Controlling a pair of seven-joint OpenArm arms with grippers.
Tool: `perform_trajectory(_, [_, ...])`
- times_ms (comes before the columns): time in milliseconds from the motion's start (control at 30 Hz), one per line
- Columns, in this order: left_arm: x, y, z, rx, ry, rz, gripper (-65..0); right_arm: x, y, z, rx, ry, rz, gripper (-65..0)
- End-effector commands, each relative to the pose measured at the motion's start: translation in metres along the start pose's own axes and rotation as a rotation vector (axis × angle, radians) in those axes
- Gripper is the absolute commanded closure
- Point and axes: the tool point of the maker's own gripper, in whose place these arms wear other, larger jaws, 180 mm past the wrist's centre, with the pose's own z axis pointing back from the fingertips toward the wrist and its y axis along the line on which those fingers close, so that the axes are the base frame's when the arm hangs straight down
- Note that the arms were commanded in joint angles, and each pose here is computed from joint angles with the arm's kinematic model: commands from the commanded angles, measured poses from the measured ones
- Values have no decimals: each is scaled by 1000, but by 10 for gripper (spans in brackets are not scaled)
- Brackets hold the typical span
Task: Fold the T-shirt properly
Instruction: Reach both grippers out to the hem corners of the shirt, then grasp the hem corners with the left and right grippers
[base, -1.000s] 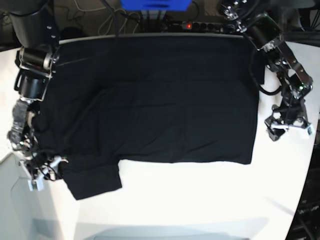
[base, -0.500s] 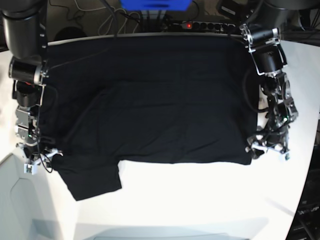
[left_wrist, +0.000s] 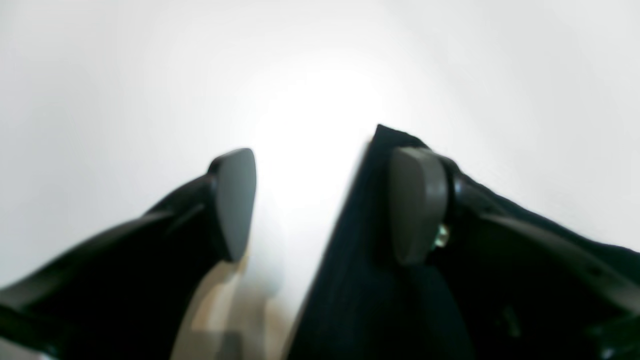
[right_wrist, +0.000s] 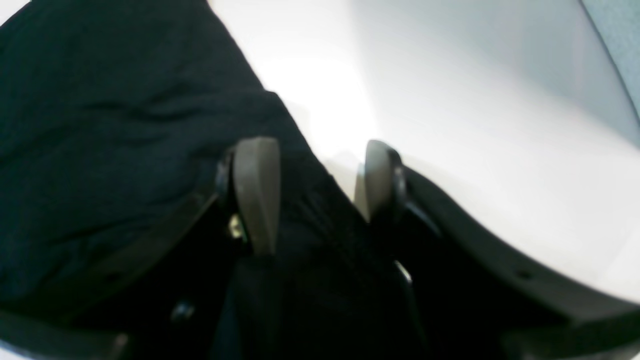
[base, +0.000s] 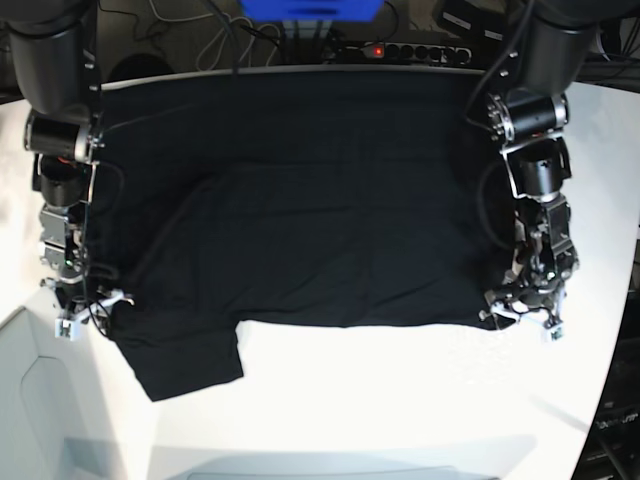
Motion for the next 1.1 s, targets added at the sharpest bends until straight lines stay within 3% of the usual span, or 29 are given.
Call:
perform_trajectory(0, [26, -2, 1, -9, -64, -15, -403, 12, -6, -1, -14, -7, 4, -276])
perform_trajectory(167, [10, -24, -8, -37, -61, -123, -404, 1, 0, -2, -5, 17, -6, -224])
perform_trajectory(467, [-9, -20, -14, -32, -33, -129, -389, -2, 6, -3, 11, 28, 28, -218])
perform_trajectory(533, [-9, -20, -14, -34, -33, -125, -332, -5, 12, -4, 26, 41, 67, -217])
perform_trajectory(767, [-13, -29, -15, -44, -27, -127, 0, -9, 18, -4, 46, 57, 116, -215])
perform_trajectory(833, [-14, -29, -15, -45, -25, -127, 0, -8, 18, -4, 45, 57, 117, -190])
perform_trajectory(1067, [-10, -32, -14, -53, -34, -118, 0, -8, 14, -4, 38, 57, 120, 0])
